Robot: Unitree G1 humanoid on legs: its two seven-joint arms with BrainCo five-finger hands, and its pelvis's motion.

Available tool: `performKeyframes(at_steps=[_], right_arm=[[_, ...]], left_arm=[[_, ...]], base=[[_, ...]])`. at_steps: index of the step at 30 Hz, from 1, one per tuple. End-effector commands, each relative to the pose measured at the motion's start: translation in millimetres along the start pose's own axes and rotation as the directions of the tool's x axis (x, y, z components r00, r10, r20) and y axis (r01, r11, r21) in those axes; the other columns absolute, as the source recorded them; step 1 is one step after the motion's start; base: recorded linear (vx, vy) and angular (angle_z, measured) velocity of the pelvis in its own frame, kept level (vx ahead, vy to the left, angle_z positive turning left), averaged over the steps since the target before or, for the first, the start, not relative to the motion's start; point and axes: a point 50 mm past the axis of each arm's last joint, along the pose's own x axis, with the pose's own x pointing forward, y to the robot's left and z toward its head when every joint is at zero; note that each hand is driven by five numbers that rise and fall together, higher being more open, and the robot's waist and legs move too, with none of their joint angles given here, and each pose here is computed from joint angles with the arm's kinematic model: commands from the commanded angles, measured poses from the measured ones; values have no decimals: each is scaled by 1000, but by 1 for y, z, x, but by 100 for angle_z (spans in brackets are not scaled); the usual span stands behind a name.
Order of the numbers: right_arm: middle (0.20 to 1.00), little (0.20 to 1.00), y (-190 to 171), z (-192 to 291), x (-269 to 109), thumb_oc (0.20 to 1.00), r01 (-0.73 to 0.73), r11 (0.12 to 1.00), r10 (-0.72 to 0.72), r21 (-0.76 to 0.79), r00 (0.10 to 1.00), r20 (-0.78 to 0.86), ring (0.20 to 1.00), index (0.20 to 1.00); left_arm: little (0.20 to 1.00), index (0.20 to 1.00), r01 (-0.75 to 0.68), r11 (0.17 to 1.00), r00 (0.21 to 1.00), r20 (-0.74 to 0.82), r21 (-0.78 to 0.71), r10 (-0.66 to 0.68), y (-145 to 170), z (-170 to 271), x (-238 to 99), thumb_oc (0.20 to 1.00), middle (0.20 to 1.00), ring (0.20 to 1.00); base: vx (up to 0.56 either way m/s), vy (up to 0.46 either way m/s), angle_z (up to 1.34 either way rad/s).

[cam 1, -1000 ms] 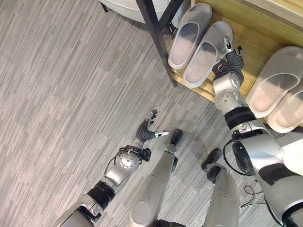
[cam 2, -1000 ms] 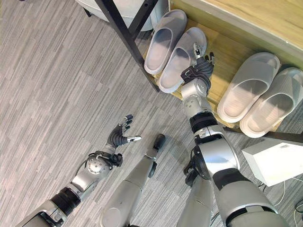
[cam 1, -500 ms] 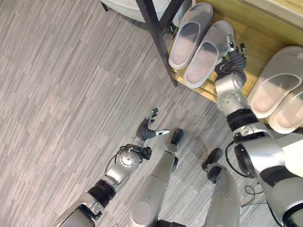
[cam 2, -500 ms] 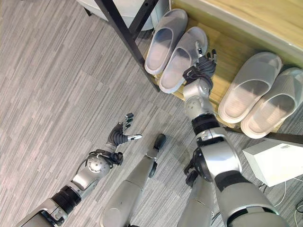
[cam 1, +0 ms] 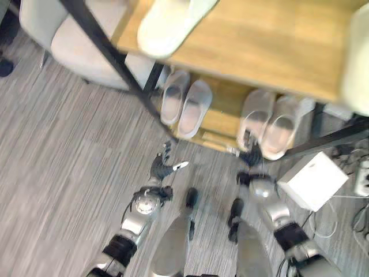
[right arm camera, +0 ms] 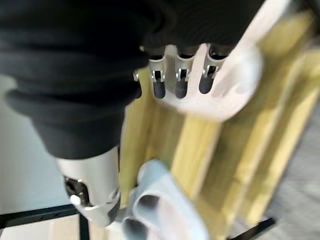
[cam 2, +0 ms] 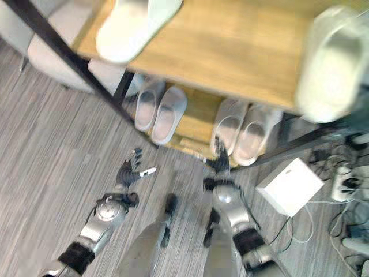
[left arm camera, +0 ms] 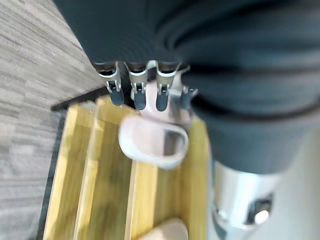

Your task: Arrange the slippers neatly on the shoe rack.

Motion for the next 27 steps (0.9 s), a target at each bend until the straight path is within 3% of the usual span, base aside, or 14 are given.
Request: performKeyframes(at_steps=[1, 3, 5, 7, 10, 12, 13, 18, 20, 21, 23, 24, 25, 27], right_arm=[[1000, 1000, -15, 18, 6, 1000, -79, 989, 93, -126, 990, 107, 1000, 1000], [1000, 1000, -22, -10, -11, 1000, -126, 981, 127, -149, 992, 3, 1000, 1000], [1000, 1000, -29, -44, -31, 1000, -205, 965, 181, -166, 973, -145, 1000, 1000], [1000, 1000, -31, -56, -38, 1000, -221, 962, 186, -163, 961, -203, 1000, 1000], [1000, 1000, -39, -78, -52, 1000, -219, 967, 173, -128, 938, -301, 1000, 1000], [1000, 1000, -40, -81, -53, 1000, -211, 970, 164, -122, 935, -314, 1000, 1000], [1000, 1000, -44, -84, -54, 1000, -195, 972, 143, -132, 934, -328, 1000, 1000], [1000, 1000, -43, -88, -60, 1000, -174, 979, 129, -104, 932, -340, 1000, 1000], [1000, 1000, -40, -90, -63, 1000, -166, 983, 129, -81, 932, -340, 1000, 1000], [1000, 1000, -38, -91, -65, 1000, -155, 986, 125, -63, 933, -337, 1000, 1000], [1000, 1000, -36, -91, -65, 1000, -141, 989, 116, -51, 935, -334, 1000, 1000], [1000, 1000, -35, -91, -66, 1000, -137, 990, 115, -44, 938, -328, 1000, 1000], [1000, 1000, -34, -89, -67, 1000, -149, 988, 129, -44, 943, -308, 1000, 1000], [1000, 1000, -33, -87, -67, 1000, -156, 987, 136, -44, 945, -298, 1000, 1000]], left_arm=[[1000, 1000, 107, 966, 991, 50, 234, -122, 5, 9, 2, 1000, 1000, 1000], [1000, 1000, 199, 906, 977, 3, 373, -215, 2, 0, -4, 1000, 1000, 1000], [1000, 1000, 348, 786, 925, -52, 512, -375, -13, -2, -6, 1000, 1000, 1000], [1000, 1000, 405, 732, 894, -68, 549, -443, -23, -1, -7, 1000, 1000, 1000], [1000, 1000, 519, 603, 748, 20, 605, -664, -64, 36, -6, 1000, 1000, 1000], [1000, 1000, 533, 611, 712, 79, 586, -697, -72, 51, -8, 1000, 1000, 1000], [1000, 1000, 585, 658, 652, 208, 474, -729, -81, 79, -14, 1000, 1000, 1000], [1000, 1000, 545, 773, 624, 459, 323, -632, -72, 132, -15, 1000, 1000, 1000], [1000, 1000, 431, 859, 635, 583, 277, -507, -59, 157, -11, 1000, 1000, 1000], [1000, 1000, 285, 927, 633, 678, 244, -373, -45, 179, -5, 1000, 1000, 1000], [1000, 1000, 105, 969, 623, 745, 224, -240, -31, 195, 2, 1000, 1000, 1000], [1000, 1000, -79, 962, 606, 779, 260, -161, -17, 205, 10, 1000, 1000, 1000], [1000, 1000, -322, 880, 578, 809, 349, -110, 2, 218, 25, 1000, 1000, 1000], [1000, 1000, -401, 834, 567, 818, 379, -99, 11, 223, 29, 1000, 1000, 1000]], base=[[27, -124, -33], [0, -111, -58], [-14, -125, -41], [0, -76, -55], [7, -53, -31], [8, -32, -27], [32, -37, -38], [17, -28, -14], [23, -43, 5], [22, -61, 8], [24, -44, 10], [57, -9, 6], [63, 5, -2], [36, 14, -6]])
